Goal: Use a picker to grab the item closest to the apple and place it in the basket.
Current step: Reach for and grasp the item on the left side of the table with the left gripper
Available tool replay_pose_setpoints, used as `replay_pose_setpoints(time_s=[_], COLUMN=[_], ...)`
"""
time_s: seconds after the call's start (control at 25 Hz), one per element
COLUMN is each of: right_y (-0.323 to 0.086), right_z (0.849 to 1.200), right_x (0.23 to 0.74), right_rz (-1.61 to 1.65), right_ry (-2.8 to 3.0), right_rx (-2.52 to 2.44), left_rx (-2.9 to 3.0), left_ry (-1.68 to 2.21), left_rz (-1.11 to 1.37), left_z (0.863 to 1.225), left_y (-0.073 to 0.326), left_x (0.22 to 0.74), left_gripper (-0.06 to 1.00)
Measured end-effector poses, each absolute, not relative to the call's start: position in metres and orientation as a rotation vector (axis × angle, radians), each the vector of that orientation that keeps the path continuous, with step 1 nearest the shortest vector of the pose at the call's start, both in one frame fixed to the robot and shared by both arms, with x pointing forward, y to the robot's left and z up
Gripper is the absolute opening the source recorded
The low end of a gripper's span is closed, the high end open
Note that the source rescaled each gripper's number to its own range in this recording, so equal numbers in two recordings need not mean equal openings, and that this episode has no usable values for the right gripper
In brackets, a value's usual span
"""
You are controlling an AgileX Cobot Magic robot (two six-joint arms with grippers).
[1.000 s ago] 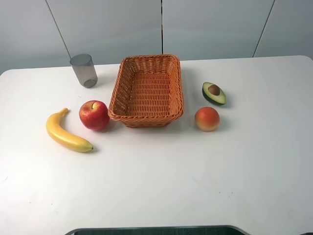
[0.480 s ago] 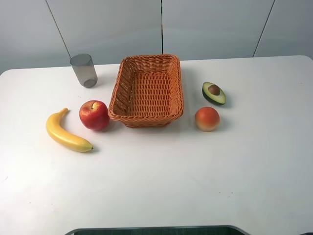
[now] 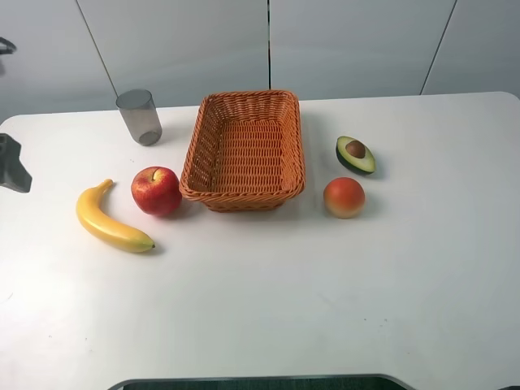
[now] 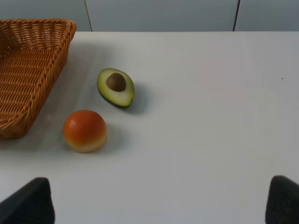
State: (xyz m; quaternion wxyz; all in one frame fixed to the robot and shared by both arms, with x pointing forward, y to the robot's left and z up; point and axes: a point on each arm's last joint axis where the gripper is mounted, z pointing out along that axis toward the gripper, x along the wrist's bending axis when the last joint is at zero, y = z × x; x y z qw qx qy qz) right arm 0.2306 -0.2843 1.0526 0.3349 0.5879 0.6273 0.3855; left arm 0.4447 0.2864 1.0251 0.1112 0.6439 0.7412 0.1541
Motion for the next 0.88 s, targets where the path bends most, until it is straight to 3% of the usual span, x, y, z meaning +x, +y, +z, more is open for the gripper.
replay_pose_setpoints(time_s=[0.36,0.88], right_y=[-0.284,-0.284], right_z=[1.053,1.053], right_x=[0.231,0.231], right_rz=[1.006,1.006], right_ry=[1.637,1.637], right_rx=[1.534,1.534], left_rx=[1.729,1.390], left_ry=[2.365,2.645], left_rz=[0.356,0.115], left_z=[0.984,0.926], left_y=[0.279,0.267], left_x=[0.489,0.511], left_gripper=[1.00,1.00])
